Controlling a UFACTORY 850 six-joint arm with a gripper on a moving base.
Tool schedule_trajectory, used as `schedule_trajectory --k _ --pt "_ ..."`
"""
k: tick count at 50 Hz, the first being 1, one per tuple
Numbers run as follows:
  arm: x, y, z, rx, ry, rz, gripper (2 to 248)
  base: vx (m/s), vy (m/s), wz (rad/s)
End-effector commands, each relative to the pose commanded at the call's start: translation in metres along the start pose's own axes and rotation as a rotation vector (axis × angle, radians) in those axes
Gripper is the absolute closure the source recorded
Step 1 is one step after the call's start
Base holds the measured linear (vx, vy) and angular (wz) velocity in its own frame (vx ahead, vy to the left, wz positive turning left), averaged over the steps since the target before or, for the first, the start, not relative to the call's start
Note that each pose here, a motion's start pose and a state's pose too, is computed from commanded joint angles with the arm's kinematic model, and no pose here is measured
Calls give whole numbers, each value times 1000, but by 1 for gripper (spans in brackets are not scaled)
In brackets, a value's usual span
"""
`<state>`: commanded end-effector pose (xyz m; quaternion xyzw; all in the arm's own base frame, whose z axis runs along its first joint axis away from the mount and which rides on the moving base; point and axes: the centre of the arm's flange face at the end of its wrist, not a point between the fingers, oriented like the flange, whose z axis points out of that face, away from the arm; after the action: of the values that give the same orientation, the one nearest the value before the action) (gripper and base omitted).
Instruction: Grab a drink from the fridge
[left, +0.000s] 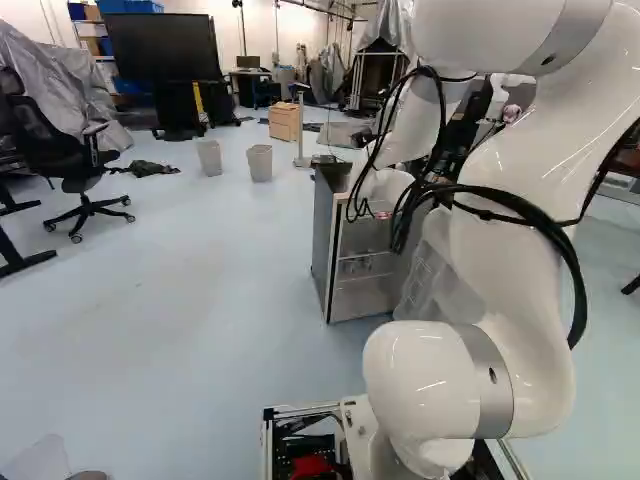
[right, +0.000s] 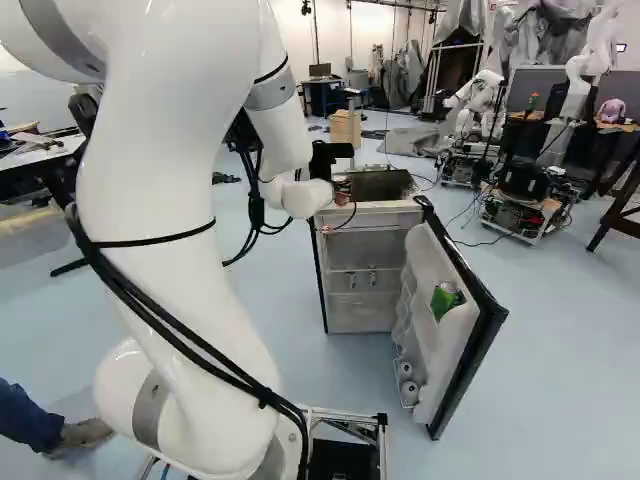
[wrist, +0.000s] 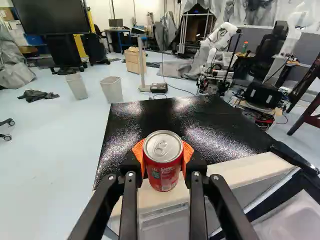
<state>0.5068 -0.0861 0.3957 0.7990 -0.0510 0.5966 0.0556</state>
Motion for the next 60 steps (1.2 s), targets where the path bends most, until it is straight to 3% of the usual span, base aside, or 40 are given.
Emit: schedule_trajectory --k 25,26,30,31,36,37,41,42,46,47,60 --pt "-4 0 2 0 -9 0 155 0 0 0" --pt "-4 0 2 0 -9 0 132 0 0 0" --pt "-4 0 2 0 -9 0 132 0 0 0" --pt "-4 0 2 0 -9 0 100 0 0 0" --pt "-4 0 2 0 -9 0 100 0 0 0" --pt "-4 0 2 0 -9 0 66 0 0 0" --pt "-4 0 1 0 -9 0 66 0 0 0" --pt "-4 0 1 0 -9 0 31 0 0 0" --pt "-5 0 -2 -1 -10 0 31 0 0 0" --pt "-5 0 -3 -1 -11 1 3 0 0 0" --pt "-10 6 -25 -12 -20 4 3 0 0 0"
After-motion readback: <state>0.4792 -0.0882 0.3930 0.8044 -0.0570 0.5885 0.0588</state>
